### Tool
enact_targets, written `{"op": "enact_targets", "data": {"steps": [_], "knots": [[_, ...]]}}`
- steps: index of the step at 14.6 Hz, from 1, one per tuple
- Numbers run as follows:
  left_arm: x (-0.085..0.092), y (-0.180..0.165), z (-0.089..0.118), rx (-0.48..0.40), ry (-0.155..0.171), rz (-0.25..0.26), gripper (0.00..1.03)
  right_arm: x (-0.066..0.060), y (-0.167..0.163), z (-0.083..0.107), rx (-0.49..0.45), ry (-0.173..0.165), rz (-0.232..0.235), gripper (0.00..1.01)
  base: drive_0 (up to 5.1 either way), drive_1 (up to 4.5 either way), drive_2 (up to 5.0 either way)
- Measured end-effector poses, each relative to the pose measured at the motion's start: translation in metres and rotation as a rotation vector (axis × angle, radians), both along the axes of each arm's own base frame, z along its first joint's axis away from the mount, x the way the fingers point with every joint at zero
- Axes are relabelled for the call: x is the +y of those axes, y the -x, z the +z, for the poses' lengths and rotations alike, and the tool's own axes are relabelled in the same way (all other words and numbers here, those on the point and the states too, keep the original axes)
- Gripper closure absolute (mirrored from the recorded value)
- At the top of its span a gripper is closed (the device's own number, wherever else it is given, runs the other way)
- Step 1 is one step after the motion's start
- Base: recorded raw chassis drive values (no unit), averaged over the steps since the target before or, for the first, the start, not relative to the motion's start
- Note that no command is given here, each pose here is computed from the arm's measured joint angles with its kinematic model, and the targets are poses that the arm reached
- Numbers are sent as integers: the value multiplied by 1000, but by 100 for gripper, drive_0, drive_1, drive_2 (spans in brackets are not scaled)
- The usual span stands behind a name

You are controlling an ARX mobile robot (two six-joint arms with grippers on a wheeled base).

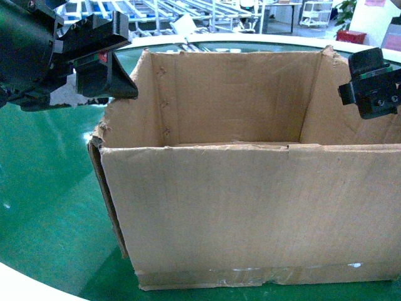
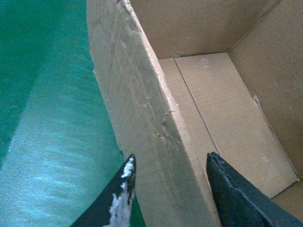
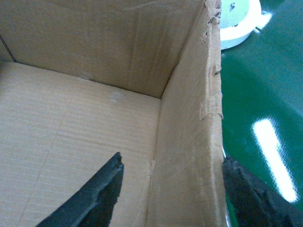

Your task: Sort boxes to right shelf from conveyor

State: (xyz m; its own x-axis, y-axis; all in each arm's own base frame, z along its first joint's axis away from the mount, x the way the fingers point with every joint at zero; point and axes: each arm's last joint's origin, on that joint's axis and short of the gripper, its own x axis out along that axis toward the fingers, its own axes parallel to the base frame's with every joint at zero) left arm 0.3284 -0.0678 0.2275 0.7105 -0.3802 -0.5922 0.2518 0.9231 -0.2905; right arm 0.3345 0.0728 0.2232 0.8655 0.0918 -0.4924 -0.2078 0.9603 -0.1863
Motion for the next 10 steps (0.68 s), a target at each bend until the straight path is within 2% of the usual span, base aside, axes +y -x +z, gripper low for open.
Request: {"op": "enact_targets", "data": {"steps": [2,3,4,5,6,7,10], "knots": [[-1,2,-2,21,52,-5,84,0,0,0,-6,6,-10,62,0,0,0],[-1,3,-3,36,75,8,95,1,0,1,-14,10,-17,76,0,0,0],[0,4,-5,48,95,28,100,2,-1,0,-20,13,-20,90,0,0,0],[-1,4,-5,49,103,32,100,1,-1,0,-24,14,-25,99,0,0,0],[0,4,-4,43,114,40,100,1,-1,-1,-34,11,-25,99,0,0,0],[-1,5,-2,26,103,54,100,-1,-1,-2,-42,4,-26,99,0,0,0],[-3,5,3,-22,48,76,100,-7,-1,0,-52,-34,-28,99,0,0,0]]}}
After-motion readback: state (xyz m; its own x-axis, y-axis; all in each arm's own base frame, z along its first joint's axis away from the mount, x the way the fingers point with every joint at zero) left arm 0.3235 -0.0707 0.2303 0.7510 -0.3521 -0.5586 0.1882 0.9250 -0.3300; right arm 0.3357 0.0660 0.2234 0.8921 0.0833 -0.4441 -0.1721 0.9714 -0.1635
